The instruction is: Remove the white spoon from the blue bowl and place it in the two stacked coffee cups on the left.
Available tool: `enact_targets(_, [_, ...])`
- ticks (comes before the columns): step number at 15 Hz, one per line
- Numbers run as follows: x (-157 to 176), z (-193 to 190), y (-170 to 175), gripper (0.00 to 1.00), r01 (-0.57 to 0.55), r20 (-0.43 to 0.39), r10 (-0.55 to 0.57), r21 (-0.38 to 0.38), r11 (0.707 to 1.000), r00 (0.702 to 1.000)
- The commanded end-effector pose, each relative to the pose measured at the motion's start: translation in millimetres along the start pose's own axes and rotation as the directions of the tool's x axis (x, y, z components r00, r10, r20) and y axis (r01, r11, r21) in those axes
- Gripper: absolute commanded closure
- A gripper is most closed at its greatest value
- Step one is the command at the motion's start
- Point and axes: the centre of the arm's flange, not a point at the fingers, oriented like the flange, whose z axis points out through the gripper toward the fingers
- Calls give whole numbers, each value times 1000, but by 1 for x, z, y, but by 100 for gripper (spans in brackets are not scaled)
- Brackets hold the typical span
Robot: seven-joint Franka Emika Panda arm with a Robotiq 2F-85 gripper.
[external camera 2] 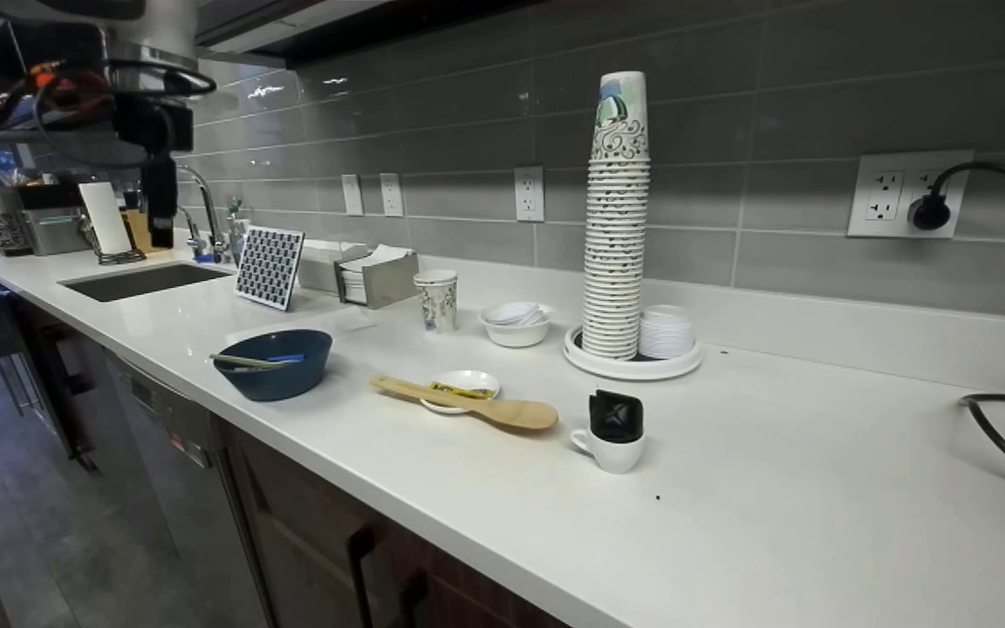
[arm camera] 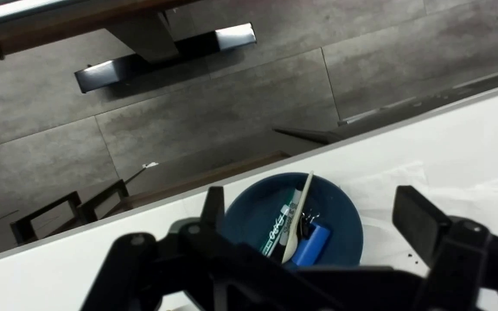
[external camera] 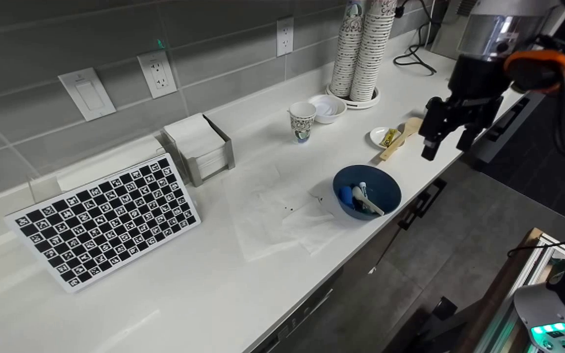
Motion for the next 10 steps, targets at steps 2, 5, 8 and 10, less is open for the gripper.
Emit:
enact_targets(2, [28,70,-26,0,-145,-83,153,99,984,985])
enact_targets(5, [48,110,-32,0,-176,-88,182,72,982,979])
enact_targets(8, [57,139,-37,0,-195,-40,197,57,979,980])
enact_targets(10, [61,153,-41,1,-202,-27,204,54,978,979])
